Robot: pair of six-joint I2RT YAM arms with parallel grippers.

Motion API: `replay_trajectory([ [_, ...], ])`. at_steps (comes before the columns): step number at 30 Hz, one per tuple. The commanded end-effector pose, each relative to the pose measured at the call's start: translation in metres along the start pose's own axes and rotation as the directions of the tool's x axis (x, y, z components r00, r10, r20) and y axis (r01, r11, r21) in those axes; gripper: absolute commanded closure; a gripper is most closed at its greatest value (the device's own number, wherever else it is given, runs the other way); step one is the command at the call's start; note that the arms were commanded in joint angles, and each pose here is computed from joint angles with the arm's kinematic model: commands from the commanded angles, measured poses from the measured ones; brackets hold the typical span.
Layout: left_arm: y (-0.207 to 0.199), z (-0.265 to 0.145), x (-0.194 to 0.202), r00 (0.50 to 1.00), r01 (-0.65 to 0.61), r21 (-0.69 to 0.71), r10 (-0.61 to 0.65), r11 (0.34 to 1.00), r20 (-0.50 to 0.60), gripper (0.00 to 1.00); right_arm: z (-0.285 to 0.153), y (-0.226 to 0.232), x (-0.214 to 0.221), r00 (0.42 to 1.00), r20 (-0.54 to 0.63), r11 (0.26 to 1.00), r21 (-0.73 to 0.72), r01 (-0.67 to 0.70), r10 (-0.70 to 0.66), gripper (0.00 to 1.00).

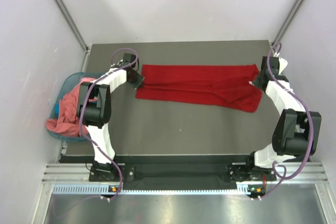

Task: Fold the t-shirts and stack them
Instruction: Fold the tshirt

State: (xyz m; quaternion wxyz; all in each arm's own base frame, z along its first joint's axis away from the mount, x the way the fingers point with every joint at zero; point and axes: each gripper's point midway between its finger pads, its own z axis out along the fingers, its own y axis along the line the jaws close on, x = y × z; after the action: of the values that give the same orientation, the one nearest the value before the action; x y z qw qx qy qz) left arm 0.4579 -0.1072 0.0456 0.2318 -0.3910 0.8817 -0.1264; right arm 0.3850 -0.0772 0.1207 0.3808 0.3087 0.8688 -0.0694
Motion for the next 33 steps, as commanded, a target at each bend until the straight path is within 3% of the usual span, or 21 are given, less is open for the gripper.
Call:
replay_trajectory([
  [1, -0.005, 0.000, -0.017, 0.999, 0.000, -0.010, 0.001, 1.000, 0.039, 1.00, -0.005, 0.007, -0.039, 0.996, 0.084, 1.000, -0.019, 0.006, -0.005, 1.00],
  [13, -0.005, 0.004, -0.022, 0.998, 0.001, -0.035, 0.001, 0.999, 0.057, 1.00, 0.013, 0.012, -0.047, 0.998, 0.054, 1.000, 0.020, 0.016, -0.017, 1.00],
  [15, -0.004, 0.003, -0.022, 0.999, 0.002, -0.042, 0.000, 0.999, 0.054, 0.88, 0.016, 0.014, -0.049, 0.998, 0.055, 1.000, 0.021, 0.016, -0.017, 0.99],
  [20, -0.007, -0.011, -0.031, 0.997, 0.004, -0.053, 0.000, 0.999, 0.082, 0.67, 0.027, 0.018, -0.050, 0.999, 0.038, 1.000, 0.023, 0.013, -0.014, 0.91],
  [24, -0.011, -0.032, -0.041, 0.993, -0.009, -0.049, 0.015, 0.999, 0.119, 0.61, 0.026, 0.024, -0.054, 1.000, 0.004, 0.999, 0.023, -0.027, 0.027, 0.80],
  [28, -0.017, -0.055, -0.042, 0.984, -0.067, -0.020, 0.069, 0.998, 0.167, 0.60, 0.013, 0.028, -0.059, 0.997, -0.017, 0.997, 0.020, -0.078, 0.079, 0.61],
  [33, -0.036, -0.073, -0.022, 0.977, -0.157, 0.103, 0.139, 0.982, 0.164, 0.61, -0.007, 0.042, -0.035, 0.981, -0.117, 0.984, -0.066, -0.166, 0.158, 0.59],
])
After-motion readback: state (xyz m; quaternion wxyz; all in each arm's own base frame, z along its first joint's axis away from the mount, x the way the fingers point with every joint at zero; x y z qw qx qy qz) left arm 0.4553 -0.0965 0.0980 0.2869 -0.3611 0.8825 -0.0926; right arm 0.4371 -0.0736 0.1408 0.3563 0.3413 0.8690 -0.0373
